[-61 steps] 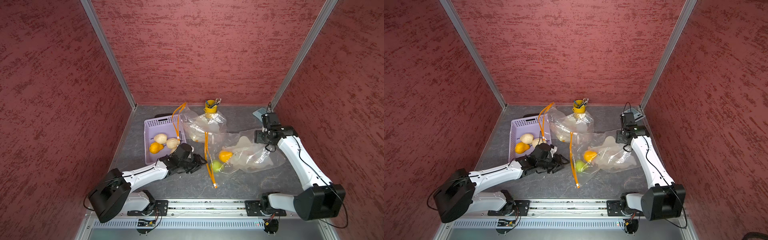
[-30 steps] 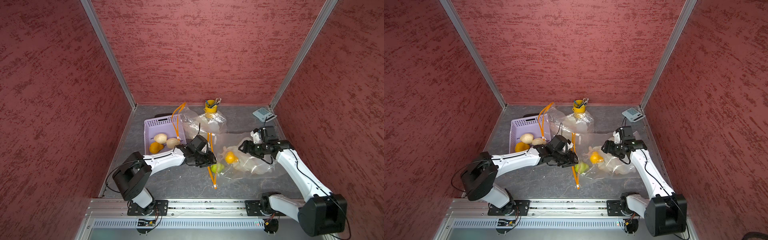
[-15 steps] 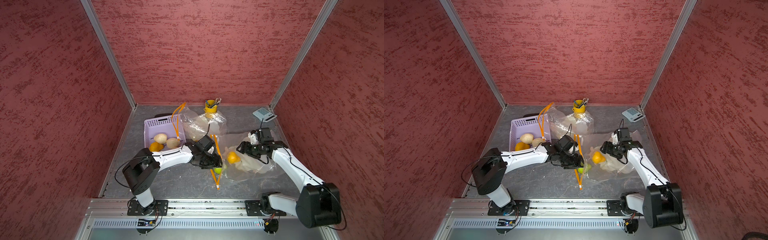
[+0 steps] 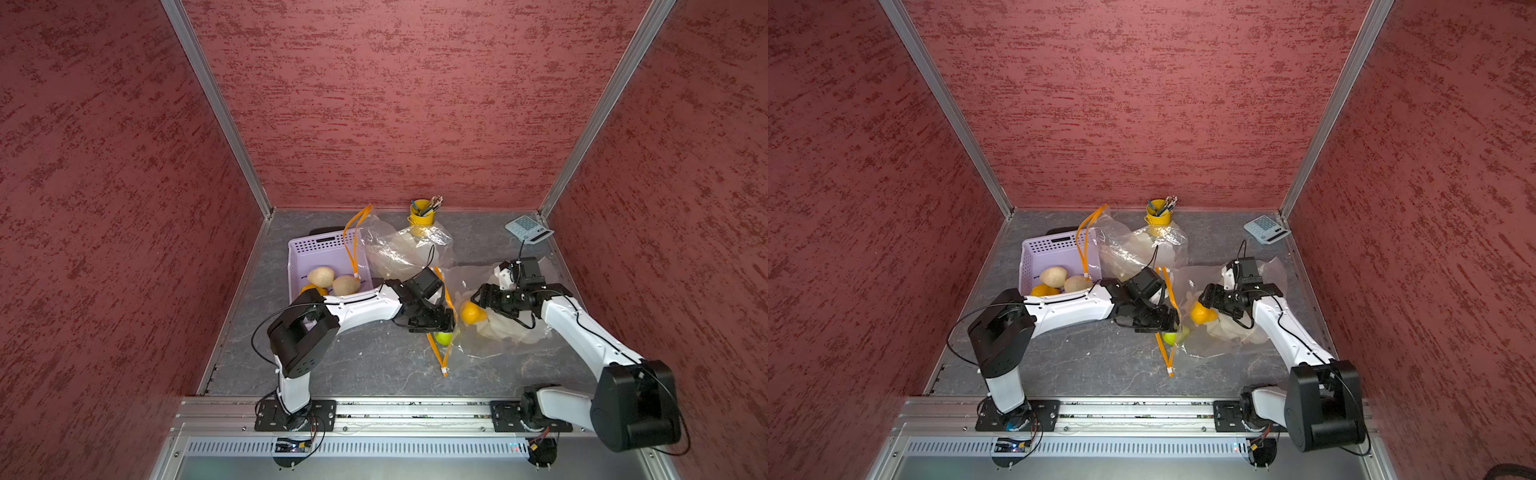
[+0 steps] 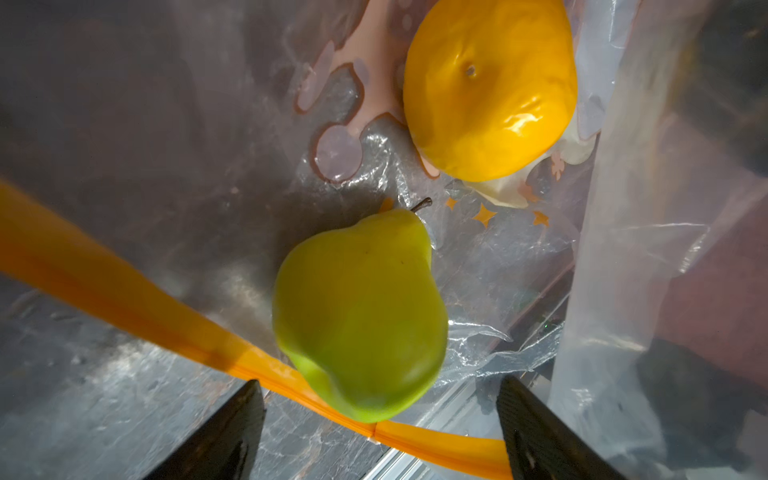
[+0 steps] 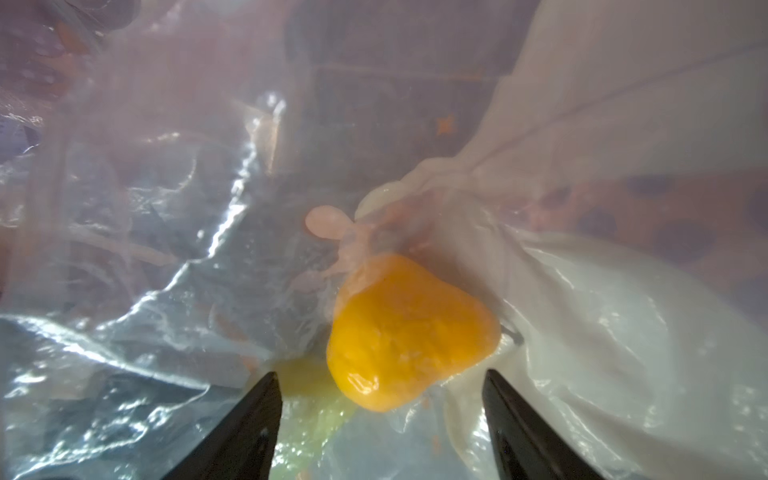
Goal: Open the zip-top bag and take out the pear
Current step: Pick up the pear from the zipper food storage bag, then place the pear in the basket, then pick up the pear from the zipper food storage bag.
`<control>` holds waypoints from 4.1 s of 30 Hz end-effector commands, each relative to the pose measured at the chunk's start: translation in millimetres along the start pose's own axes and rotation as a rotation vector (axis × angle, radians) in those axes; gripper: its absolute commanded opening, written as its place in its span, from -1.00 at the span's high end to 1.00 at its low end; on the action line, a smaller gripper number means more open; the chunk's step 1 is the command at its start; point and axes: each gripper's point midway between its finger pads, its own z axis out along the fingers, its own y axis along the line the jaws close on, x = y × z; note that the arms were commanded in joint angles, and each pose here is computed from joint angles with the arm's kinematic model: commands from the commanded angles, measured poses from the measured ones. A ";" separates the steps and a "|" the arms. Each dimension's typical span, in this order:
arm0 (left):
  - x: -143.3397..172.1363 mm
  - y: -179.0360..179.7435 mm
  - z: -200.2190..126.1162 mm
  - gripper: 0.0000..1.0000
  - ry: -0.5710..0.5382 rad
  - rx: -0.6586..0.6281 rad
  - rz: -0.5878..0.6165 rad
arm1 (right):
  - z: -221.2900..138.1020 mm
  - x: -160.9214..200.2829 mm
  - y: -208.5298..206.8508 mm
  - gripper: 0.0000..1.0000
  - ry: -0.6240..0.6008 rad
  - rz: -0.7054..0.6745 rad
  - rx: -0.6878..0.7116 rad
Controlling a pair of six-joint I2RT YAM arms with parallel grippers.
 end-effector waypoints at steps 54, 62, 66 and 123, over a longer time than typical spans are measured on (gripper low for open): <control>25.3 79.5 -161.0 -0.10 -0.262 -0.137 -0.064 | 20.6 9.1 -16.3 -0.54 -0.006 0.078 0.021; 21.6 162.4 -262.6 -0.18 -0.519 -0.248 -0.277 | 2.3 3.1 -2.2 -0.70 -0.039 0.039 -0.015; -2.0 207.8 -264.9 -0.17 -0.569 -0.319 -0.357 | -3.4 0.8 0.9 -0.71 -0.045 0.025 -0.016; -38.4 -13.3 27.7 -0.82 -0.080 0.183 -0.175 | 71.7 2.7 -40.7 0.63 0.067 0.222 -0.018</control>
